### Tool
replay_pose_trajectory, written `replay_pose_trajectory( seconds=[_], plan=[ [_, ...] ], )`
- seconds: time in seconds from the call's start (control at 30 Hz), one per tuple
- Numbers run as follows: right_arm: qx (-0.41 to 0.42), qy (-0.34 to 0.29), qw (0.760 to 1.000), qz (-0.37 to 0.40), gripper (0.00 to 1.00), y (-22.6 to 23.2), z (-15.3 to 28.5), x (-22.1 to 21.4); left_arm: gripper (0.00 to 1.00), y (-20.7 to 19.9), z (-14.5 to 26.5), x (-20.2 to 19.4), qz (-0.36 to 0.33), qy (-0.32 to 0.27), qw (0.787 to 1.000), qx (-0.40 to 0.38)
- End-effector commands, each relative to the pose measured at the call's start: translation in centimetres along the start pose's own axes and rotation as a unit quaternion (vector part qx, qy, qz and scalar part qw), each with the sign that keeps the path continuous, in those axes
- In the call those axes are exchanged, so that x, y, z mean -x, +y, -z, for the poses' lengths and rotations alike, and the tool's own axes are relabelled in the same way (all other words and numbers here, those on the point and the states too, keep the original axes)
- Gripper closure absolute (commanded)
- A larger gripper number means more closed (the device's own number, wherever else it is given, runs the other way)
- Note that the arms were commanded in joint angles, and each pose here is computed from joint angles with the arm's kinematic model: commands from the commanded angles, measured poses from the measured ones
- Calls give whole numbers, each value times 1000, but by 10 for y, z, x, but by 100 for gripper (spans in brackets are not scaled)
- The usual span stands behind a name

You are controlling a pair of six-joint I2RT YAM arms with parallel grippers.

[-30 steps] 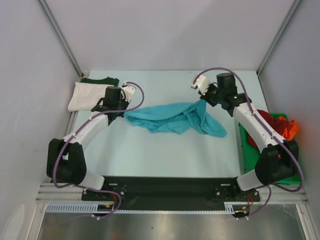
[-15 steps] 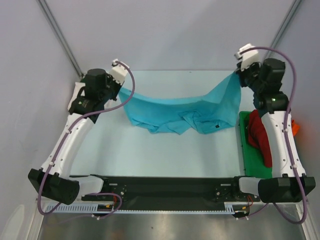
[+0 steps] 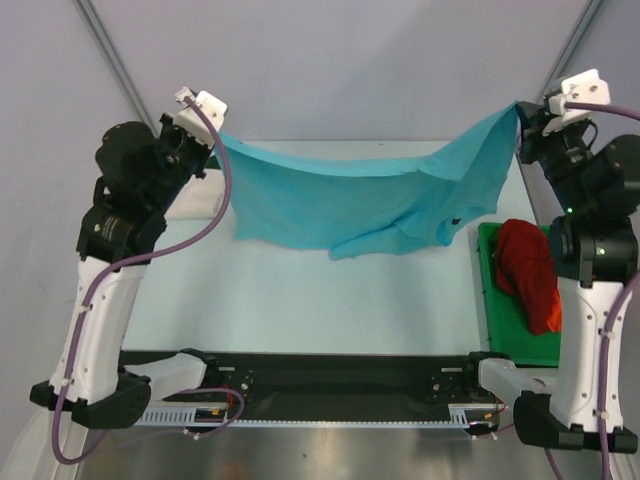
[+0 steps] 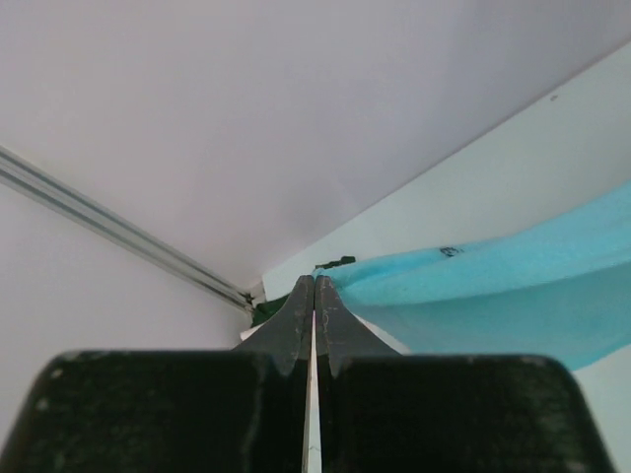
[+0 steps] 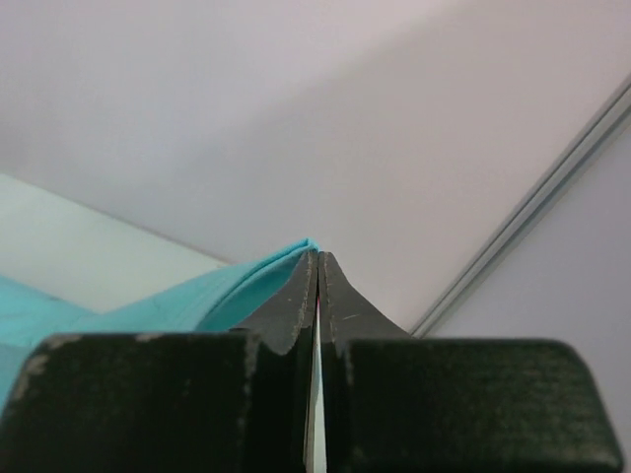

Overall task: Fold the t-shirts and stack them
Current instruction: Flatten the tshirt out

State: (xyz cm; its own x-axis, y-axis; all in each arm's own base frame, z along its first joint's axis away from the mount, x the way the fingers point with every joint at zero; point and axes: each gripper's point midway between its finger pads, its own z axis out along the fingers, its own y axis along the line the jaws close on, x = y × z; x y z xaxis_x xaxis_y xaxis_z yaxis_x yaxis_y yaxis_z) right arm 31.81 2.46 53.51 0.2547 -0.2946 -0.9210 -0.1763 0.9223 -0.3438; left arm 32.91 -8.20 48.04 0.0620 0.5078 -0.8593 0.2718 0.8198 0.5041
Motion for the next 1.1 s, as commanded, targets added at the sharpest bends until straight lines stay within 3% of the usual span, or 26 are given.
replay_pose_trajectory(
  seconds=[0.0, 0.37, 0.5, 0.67, 0.73, 0.87, 1.03, 1.07],
  plan=[
    [-24, -101, 994, 17, 100, -8, 44, 81, 100, 26, 45, 39, -18, -64, 997, 32],
    [-61, -215, 974, 38, 100, -2, 142, 163, 99, 60, 141, 94, -4, -178, 981, 79],
    [-81, -238, 966, 62, 100, -12, 152, 189, 100, 77, 177, 116, -9, -219, 969, 113],
    [-90, -247, 962, 79, 100, -27, 131, 211, 100, 92, 165, 116, -21, -202, 969, 144],
    [-88, -234, 965, 81, 100, -31, 116, 204, 100, 95, 151, 103, -20, -175, 972, 155],
    [-60, -170, 980, 82, 100, -26, 75, 152, 100, 59, 92, 40, -10, -79, 992, 95],
    [23, -39, 996, 72, 100, 10, 23, 17, 100, 4, 44, -46, -12, 17, 1000, 18],
    [42, -24, 996, 72, 100, 18, 18, -1, 100, -17, 30, -82, -16, 56, 998, -7]
  ],
)
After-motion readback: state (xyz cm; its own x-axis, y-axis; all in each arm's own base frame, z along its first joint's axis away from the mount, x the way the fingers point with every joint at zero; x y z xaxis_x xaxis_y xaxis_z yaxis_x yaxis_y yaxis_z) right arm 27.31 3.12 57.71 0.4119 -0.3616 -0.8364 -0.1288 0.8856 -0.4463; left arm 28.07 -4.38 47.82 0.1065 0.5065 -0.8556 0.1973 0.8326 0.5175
